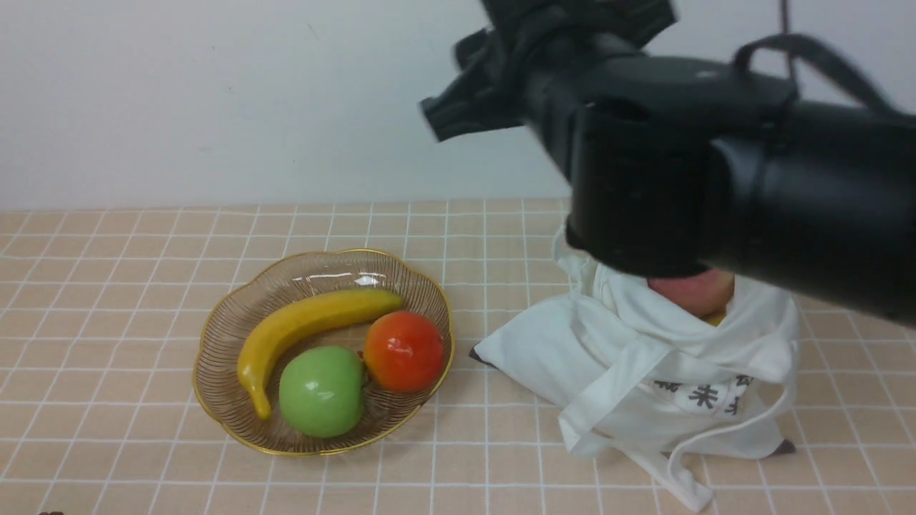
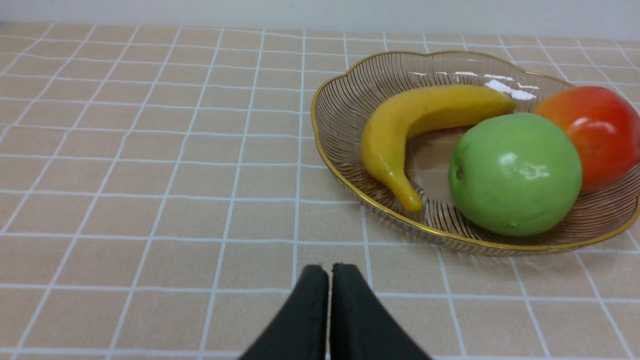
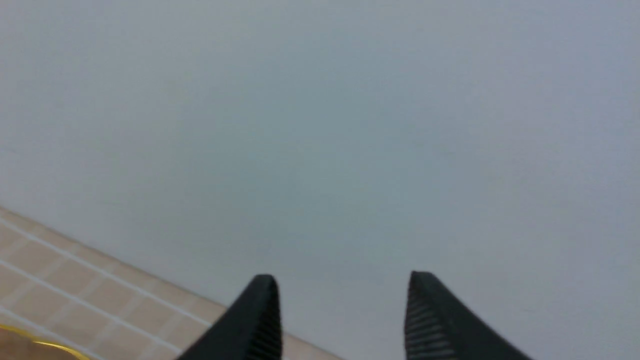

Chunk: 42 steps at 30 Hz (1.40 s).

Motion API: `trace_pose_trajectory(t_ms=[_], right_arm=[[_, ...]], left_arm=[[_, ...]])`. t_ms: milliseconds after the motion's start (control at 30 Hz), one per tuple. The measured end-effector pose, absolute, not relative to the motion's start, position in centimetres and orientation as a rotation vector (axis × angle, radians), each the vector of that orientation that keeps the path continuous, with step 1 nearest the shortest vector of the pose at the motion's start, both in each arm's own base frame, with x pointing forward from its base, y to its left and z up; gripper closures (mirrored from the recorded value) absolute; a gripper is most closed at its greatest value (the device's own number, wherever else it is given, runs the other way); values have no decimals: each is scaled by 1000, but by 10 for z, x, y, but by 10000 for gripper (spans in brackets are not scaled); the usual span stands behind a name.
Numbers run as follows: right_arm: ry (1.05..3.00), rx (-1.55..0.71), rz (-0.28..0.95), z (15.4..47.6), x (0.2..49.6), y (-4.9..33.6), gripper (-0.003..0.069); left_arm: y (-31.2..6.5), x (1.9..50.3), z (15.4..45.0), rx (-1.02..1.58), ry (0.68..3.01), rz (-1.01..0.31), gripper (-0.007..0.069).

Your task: Take the fruit out of the bag on the brown coffee tablecloth and place them on the plate.

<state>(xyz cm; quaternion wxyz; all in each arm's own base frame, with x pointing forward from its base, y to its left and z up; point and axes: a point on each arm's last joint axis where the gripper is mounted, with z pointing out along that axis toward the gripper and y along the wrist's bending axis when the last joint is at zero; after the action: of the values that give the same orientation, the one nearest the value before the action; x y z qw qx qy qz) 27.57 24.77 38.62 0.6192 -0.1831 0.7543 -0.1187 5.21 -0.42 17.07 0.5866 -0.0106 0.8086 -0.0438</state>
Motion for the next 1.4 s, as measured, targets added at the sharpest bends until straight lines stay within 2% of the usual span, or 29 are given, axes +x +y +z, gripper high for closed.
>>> trace_pose_trajectory(t_ms=[33, 133, 233, 433, 533, 667, 933, 1167, 1400], right_arm=[[1738, -409, -379, 396, 265, 234, 506], [1768, -384, -609, 415, 241, 208, 645], [1780, -419, -719, 422, 229, 200, 665], [1704, -756, -873, 417, 210, 217, 671], [1665, -871, -912, 411, 203, 229, 671], [1658, -882, -891, 408, 199, 237, 671], [1716, -678, -734, 409, 198, 235, 673], [1745, -362, -473, 435, 187, 211, 673], [1714, -165, -268, 467, 170, 173, 673]], left_arm=[[-4, 52, 171, -25, 1885, -102, 633], [-4, 52, 171, -25, 1885, -102, 633], [-4, 52, 171, -25, 1885, -102, 633], [-4, 52, 171, -25, 1885, -102, 633], [-4, 52, 171, -24, 1885, -101, 633], [-4, 52, 171, -24, 1885, -101, 633], [-4, 52, 171, -24, 1885, -101, 633], [-4, 52, 171, -24, 1885, -101, 633], [-4, 52, 171, -24, 1885, -101, 633]])
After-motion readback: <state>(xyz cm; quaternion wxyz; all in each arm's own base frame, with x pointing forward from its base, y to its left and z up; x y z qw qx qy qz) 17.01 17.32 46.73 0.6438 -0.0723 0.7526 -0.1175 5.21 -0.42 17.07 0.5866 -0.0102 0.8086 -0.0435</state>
